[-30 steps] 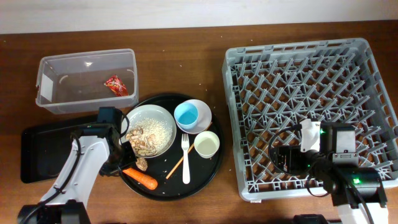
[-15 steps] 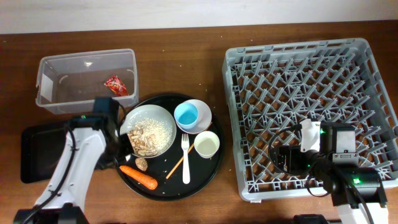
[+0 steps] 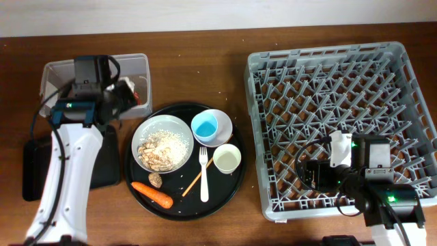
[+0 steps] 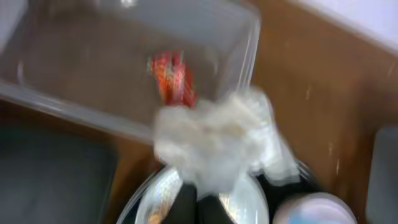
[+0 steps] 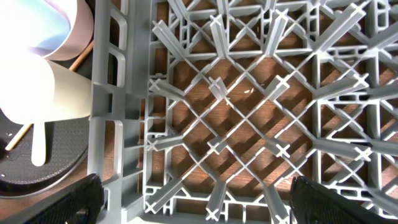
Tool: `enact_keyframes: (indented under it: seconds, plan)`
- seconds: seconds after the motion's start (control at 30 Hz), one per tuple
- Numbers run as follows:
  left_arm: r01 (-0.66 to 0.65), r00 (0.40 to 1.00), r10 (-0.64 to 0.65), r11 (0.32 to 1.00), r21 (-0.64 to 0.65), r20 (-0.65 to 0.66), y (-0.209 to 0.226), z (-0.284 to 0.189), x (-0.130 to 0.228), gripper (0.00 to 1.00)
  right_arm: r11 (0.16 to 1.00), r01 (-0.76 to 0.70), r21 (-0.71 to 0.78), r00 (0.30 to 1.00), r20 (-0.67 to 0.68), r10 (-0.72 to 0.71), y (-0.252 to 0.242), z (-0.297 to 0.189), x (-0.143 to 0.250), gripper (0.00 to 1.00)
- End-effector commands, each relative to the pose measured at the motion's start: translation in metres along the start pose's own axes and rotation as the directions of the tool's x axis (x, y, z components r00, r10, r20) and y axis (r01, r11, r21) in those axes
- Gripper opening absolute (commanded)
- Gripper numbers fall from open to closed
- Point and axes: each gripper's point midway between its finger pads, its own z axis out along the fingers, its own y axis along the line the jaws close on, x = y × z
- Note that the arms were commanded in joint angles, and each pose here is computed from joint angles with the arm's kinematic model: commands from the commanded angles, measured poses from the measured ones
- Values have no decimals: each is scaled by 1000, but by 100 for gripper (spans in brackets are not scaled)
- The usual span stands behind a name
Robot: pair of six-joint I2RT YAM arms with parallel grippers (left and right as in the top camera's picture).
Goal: Sort waste into correct bins and load items into the dishwasher rack
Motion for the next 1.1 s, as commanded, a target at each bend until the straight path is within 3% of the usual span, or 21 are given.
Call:
enact_keyframes:
  seconds: [0.0, 0.13, 0.27, 0.3, 0.4, 0.5, 0.63, 0.8, 1.07]
  plan:
    - [4, 999, -1, 998, -60, 43, 5, 32, -16, 0, 1000, 3, -8, 1000, 22, -3, 4, -6, -6, 98]
    - [1, 1000, 1, 998, -68, 24, 3, 67, -13, 2, 1000, 3, -8, 1000, 22, -3, 4, -6, -6, 98]
    - [1, 1000, 0, 998, -66, 27, 2, 75, -14, 45, 1000, 3, -8, 1000, 22, -3, 4, -6, -6, 98]
    - [2, 1000, 0, 998, -65, 30, 2, 75, -15, 47, 1000, 3, -8, 1000, 22, -3, 4, -6, -6, 98]
    - [0, 1000, 1, 998, -61, 18, 1, 72, -12, 46, 1000, 3, -8, 1000, 22, -3, 4, -6, -6, 98]
    - [0, 999, 2, 999, 37, -37, -14, 64, -1, 36, 1000, 3, -8, 1000, 22, -3, 4, -6, -6, 98]
    - [-4, 989, 36, 975, 220, -140, -51, 41, 23, 40, 1000, 3, -8, 1000, 22, -3, 3, -6, -6, 98]
    - [-69, 939, 142, 970, 232, -315, -76, 32, 84, 41, 1000, 2, -8, 1000, 22, -2, 3, -6, -5, 98]
    - [-173, 881, 262, 953, 247, -394, -106, 45, 133, 45, 1000, -6, -7, 1000, -12, 5, 2, 1, -4, 99]
